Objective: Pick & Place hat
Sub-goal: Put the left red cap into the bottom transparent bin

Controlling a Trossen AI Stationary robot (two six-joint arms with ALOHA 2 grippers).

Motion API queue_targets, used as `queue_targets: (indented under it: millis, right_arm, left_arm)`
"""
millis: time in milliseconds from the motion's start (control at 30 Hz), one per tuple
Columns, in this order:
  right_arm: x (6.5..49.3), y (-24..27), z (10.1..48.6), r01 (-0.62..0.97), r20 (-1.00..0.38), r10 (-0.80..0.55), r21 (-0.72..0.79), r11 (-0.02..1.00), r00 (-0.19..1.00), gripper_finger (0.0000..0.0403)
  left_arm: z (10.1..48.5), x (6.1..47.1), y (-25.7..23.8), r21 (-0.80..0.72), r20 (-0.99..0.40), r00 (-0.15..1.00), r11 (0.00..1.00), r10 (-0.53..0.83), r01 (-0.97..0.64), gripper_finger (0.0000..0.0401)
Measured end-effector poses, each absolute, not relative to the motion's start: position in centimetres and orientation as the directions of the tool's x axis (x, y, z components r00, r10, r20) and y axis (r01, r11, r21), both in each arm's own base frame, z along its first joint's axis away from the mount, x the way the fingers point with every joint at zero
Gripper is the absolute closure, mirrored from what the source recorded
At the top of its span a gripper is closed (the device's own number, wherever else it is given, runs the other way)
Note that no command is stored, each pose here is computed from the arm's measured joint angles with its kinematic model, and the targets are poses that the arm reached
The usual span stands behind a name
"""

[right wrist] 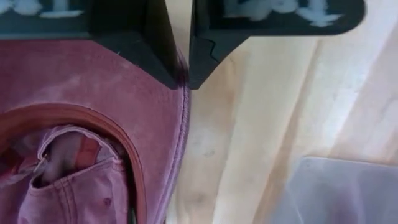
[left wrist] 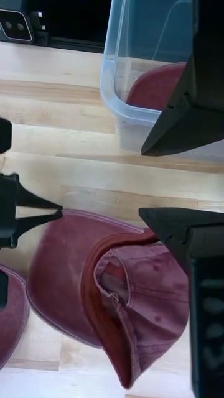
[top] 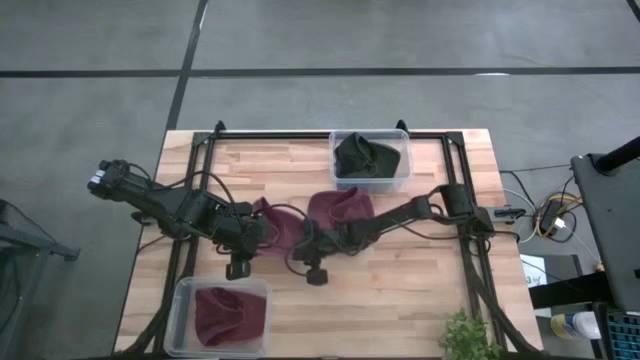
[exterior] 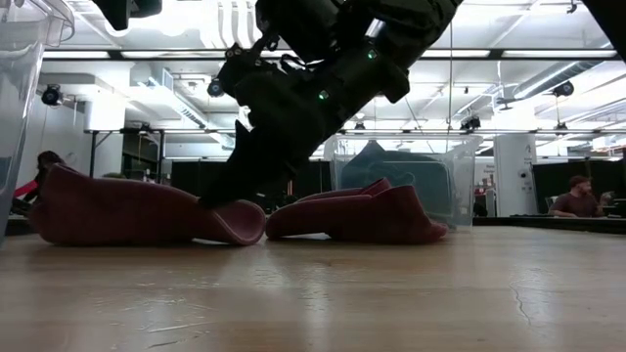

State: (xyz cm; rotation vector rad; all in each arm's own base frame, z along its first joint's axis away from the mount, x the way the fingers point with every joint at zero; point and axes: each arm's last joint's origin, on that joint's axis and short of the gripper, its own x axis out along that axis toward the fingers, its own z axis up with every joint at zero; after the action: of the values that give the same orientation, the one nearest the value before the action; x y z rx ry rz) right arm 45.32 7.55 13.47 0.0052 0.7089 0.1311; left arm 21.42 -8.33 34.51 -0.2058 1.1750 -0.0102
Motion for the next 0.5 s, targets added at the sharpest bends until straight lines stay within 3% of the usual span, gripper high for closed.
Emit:
queue_targets:
  millis: [333,500]
  right_arm:
    - [45.26,8.11,13.62,-0.064,-0.637,0.039,-0.015,0.998,0.77,0.0259]
    - [45.31,8.34,13.75,-0.049,-0.623,0.017,-0.034,0.998,0.782,0.0224]
  left_arm:
    - [34.51,21.41,-8.32,-0.164,-0.915,0.387,0.982,-0.115,-0.096,0.0266]
    - [34.51,21.41,-8.32,-0.164,-0.915,0.387,0.982,-0.115,-0.096,0.0266]
